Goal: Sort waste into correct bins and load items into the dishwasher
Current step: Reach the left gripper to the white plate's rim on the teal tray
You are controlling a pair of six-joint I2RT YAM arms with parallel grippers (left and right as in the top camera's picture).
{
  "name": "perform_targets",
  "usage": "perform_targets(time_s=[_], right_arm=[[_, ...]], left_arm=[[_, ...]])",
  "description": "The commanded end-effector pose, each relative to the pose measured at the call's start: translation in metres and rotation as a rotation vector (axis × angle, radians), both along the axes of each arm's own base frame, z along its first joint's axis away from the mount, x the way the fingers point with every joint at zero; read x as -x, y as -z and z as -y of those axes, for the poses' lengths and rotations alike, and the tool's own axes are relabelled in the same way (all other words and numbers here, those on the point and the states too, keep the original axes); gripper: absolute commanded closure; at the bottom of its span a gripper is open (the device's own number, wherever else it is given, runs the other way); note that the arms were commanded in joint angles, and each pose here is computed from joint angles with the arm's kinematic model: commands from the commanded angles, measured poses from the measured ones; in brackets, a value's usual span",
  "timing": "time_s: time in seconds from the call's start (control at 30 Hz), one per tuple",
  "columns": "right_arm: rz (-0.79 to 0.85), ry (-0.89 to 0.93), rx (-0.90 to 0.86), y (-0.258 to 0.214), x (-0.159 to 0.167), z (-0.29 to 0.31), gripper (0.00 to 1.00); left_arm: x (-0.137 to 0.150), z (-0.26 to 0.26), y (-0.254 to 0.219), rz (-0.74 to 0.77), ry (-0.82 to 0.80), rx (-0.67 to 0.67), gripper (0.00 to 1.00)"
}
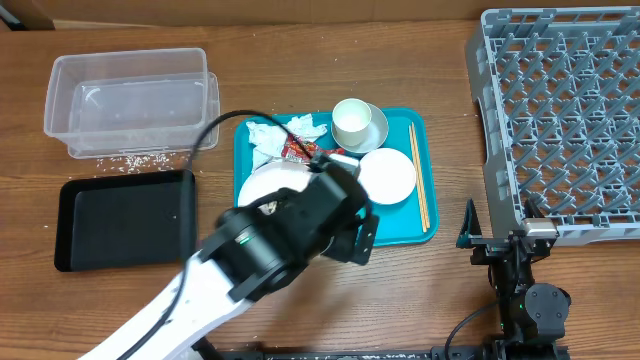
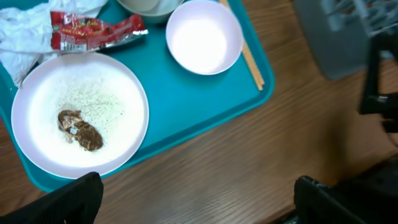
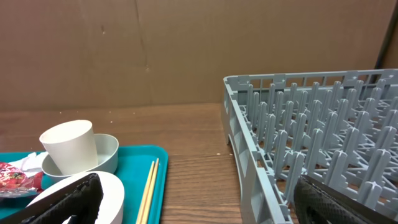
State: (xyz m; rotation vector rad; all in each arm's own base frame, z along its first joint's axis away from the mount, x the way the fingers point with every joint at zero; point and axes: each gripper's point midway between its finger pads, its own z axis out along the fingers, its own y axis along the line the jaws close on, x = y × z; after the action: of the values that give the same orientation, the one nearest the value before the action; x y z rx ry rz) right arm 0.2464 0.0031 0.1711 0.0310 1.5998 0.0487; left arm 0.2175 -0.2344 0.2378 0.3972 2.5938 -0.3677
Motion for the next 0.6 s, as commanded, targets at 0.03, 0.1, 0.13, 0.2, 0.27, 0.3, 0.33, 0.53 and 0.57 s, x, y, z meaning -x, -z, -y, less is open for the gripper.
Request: perform_targets(time_s=[0.03,0.1,0.13,0.2,0.27,0.3,0.33,0.53,0.57], right_arm=[[0.006,-0.003,0.0,0.001,0.0,0.0,0.0],[0.006,-0.003,0.0,0.001,0.0,0.0,0.0],[0.006,-0.003,0.0,0.001,0.0,0.0,0.0],[0.006,-0.003,0.0,0.001,0.0,0.0,0.0],[0.006,-0.003,0.0,0.001,0.0,0.0,0.0],[0.006,-0.003,0.0,0.001,0.0,0.0,0.0],[0.006,-0.003,0.0,0.001,0.0,0.0,0.0],[0.006,-0.003,0.0,0.001,0.0,0.0,0.0],[0.006,-0.003,0.0,0.001,0.0,0.0,0.0]], left_arm=[[-0.024,0.013,0.025,-0.009,-0.04,-0.064,0.0],[-0.033,0.02,0.033,-0.008,-0.049,-0.07,0.0],[-0.038,0.021,0.037,-0.001,-0.061,-0.076,0.02],[-0.05,0.018,0.045,0.024,-0.127,-0.111,0.11],[-0.065,0.005,0.062,0.042,-0.287,-0.178,0.13],[-0.067,0.002,0.068,0.038,-0.33,-0.19,0.13],[-0.069,0.001,0.075,0.026,-0.366,-0.197,0.13],[-0.079,-0.002,0.121,-0.049,-0.505,-0.243,0.25],[-0.08,-0.004,0.128,-0.06,-0.528,-0.252,0.27]])
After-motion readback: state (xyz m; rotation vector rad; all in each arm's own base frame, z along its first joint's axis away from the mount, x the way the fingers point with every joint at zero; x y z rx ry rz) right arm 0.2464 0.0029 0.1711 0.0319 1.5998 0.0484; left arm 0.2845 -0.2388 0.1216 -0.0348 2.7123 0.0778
